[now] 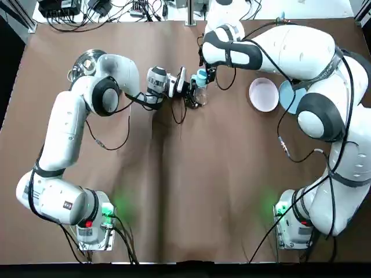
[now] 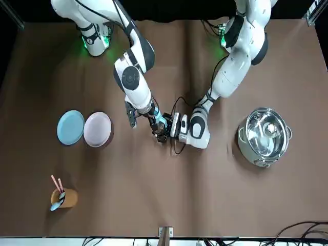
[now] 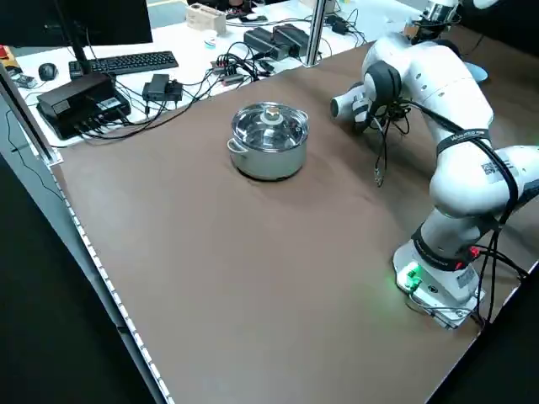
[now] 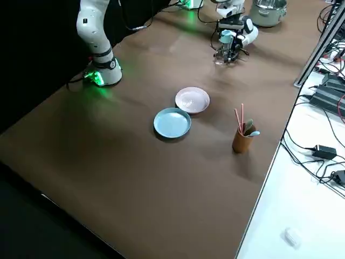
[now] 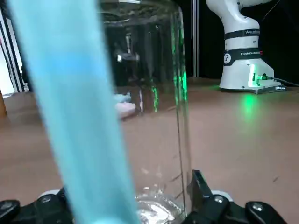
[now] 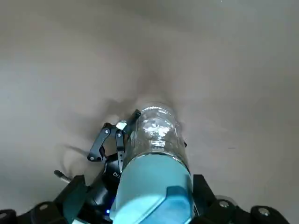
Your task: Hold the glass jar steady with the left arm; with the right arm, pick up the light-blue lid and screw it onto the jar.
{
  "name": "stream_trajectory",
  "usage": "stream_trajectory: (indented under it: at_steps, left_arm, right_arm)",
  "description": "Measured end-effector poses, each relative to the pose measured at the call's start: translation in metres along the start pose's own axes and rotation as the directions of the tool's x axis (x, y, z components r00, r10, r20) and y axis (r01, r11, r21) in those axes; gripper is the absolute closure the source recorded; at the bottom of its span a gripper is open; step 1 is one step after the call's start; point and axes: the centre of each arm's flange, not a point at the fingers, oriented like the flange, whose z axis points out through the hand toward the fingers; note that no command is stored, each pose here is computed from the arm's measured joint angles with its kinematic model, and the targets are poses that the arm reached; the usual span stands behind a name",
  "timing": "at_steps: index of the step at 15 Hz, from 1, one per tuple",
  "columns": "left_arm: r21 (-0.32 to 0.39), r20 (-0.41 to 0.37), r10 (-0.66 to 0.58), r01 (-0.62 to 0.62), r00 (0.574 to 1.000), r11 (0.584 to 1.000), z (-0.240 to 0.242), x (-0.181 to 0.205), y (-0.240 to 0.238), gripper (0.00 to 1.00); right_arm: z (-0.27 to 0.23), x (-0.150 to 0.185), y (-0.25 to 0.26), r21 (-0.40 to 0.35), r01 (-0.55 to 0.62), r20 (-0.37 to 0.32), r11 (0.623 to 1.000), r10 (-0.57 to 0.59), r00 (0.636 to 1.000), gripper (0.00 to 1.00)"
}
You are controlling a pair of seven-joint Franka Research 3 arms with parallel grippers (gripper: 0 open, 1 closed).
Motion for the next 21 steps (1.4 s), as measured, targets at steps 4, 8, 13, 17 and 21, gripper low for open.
stream_trajectory:
  at_steps: [4,8,13,17,21]
  left_arm:
    - [-0.001,-0.002,0.014,-0.014,1.0,1.0,0.0,0.0,0.0,0.07]
    - [-0.002,-0.002,0.017,-0.017,1.0,1.0,0.0,0.0,0.0,0.07]
    - [-0.002,-0.002,0.017,-0.017,1.0,1.0,0.0,0.0,0.0,0.07]
    - [-0.002,-0.002,0.018,-0.018,1.0,1.0,0.0,0.0,0.0,0.07]
    - [-0.003,-0.001,0.022,-0.022,1.0,1.0,0.0,0.0,0.0,0.07]
  right_arm:
    - [-0.011,0.022,-0.012,0.03,-0.025,-0.004,0.999,0.025,1.0,0.0]
    - [-0.018,0.042,-0.02,0.035,-0.021,-0.008,0.999,0.021,1.0,0.0]
    - [-0.036,0.073,-0.023,-0.002,-0.009,-0.014,1.0,0.009,1.0,0.0]
    - [-0.071,0.141,-0.027,-0.023,0.069,-0.01,0.997,-0.07,0.998,0.0]
    - [-0.111,0.235,-0.02,-0.098,0.268,0.054,0.958,-0.264,0.963,0.0]
